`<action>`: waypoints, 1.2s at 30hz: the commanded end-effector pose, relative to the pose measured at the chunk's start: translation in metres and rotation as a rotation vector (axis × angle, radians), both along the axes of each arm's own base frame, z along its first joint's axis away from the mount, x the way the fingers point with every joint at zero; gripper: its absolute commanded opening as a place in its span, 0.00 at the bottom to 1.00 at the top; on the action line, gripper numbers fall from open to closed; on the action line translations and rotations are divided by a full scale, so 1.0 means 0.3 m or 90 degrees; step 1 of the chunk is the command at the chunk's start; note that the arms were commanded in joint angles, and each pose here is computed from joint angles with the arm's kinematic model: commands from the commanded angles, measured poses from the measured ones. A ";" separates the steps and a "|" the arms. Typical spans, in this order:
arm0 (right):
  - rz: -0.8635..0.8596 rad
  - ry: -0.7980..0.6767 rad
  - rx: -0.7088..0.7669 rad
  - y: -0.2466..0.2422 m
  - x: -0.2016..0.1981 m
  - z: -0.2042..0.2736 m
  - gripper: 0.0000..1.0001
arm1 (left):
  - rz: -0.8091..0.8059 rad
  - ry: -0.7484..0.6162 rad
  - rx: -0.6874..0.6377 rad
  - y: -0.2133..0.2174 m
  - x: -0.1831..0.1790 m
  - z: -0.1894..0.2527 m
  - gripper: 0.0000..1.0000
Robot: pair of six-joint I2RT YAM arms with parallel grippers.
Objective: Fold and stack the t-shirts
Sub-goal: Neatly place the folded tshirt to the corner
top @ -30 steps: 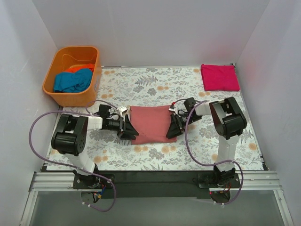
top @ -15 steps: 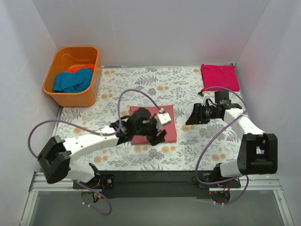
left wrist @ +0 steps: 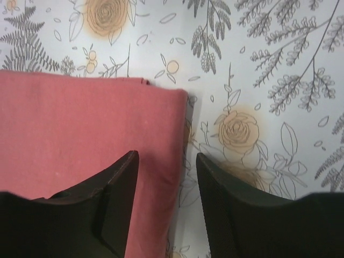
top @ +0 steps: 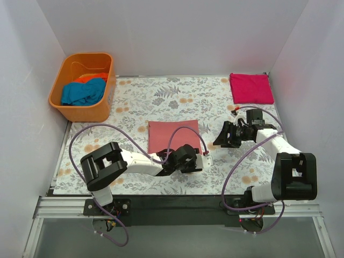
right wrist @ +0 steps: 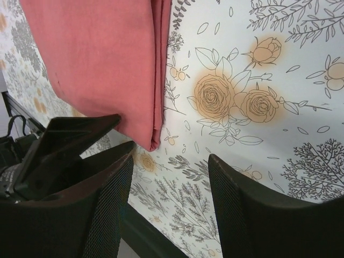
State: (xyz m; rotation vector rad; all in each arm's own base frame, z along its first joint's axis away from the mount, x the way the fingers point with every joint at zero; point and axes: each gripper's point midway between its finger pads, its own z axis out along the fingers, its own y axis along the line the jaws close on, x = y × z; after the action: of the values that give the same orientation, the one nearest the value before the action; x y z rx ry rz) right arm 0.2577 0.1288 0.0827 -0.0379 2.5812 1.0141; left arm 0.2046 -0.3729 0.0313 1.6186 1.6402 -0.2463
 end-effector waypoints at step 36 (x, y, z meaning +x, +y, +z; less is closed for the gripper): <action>-0.227 0.036 0.207 0.293 0.175 -0.161 0.70 | 0.008 0.094 -0.207 -0.159 0.073 0.279 0.00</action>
State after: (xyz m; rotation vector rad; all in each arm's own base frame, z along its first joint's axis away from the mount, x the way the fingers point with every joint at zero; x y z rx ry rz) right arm 0.2953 0.2203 0.0427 0.4413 2.3722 1.3833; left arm 0.2223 -0.4095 0.0908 1.4227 1.6494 -0.5484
